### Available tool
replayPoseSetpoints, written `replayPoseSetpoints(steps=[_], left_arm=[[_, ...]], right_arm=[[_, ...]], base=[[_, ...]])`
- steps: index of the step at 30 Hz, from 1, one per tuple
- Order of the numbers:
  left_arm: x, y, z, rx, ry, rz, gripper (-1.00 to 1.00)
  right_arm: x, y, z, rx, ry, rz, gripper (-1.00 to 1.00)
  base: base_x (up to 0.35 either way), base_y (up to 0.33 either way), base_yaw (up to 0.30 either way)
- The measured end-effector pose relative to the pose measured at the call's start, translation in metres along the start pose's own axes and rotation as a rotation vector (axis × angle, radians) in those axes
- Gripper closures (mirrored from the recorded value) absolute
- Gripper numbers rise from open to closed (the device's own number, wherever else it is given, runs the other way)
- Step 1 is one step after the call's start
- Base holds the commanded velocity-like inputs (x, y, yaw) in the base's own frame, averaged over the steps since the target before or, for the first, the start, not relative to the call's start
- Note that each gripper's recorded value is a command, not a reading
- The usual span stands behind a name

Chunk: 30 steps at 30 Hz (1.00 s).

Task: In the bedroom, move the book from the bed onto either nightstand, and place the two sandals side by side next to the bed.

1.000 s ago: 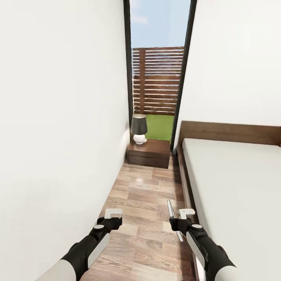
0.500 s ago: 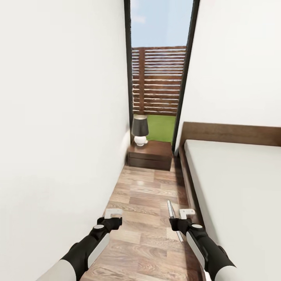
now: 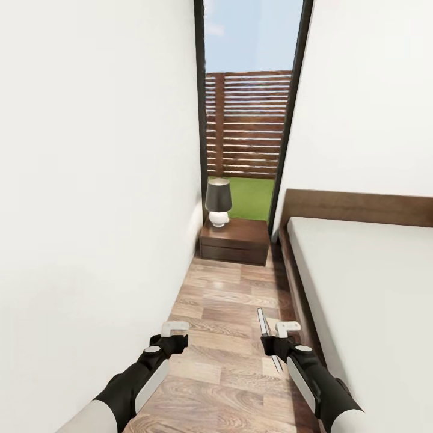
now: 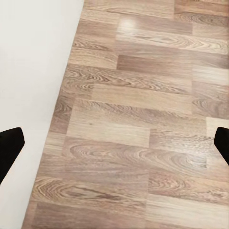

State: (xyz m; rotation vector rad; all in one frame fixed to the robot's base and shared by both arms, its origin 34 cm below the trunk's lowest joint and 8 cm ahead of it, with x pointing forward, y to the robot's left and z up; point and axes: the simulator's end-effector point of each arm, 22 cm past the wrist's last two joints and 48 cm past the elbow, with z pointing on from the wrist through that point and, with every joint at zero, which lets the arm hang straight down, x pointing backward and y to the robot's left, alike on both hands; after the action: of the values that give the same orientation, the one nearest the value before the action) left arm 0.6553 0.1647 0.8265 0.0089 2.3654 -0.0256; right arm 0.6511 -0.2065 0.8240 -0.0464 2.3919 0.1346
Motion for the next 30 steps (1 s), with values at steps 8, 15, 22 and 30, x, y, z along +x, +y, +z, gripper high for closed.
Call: replayPoseSetpoints(steps=[8, 15, 22, 30], left_arm=[[-0.001, -0.001, -0.0005, 0.001, -0.002, 0.0, -1.0], [-0.0009, -0.0013, -0.0011, 0.002, -0.001, 0.0, -1.0], [-0.0007, -0.002, -0.0012, 0.003, -0.001, 0.001, -1.0], [-0.0007, -0.0031, -0.0013, 0.005, -0.001, 0.001, -1.0]], right_arm=[[-0.0008, -0.0007, -0.0005, 0.002, -0.001, 0.002, 1.0], [-0.0011, -0.001, -0.001, 0.002, -0.002, 0.001, 1.0], [-0.0011, -0.0011, -0.0012, 0.003, -0.002, 0.0, 1.0], [-0.0007, -0.0011, -0.0011, 0.003, -0.001, 0.001, 1.0]], base=[[0.002, 0.001, -0.105], [0.154, 0.0, -0.034], [0.31, 0.0, -0.003], [0.327, -0.049, -0.063]])
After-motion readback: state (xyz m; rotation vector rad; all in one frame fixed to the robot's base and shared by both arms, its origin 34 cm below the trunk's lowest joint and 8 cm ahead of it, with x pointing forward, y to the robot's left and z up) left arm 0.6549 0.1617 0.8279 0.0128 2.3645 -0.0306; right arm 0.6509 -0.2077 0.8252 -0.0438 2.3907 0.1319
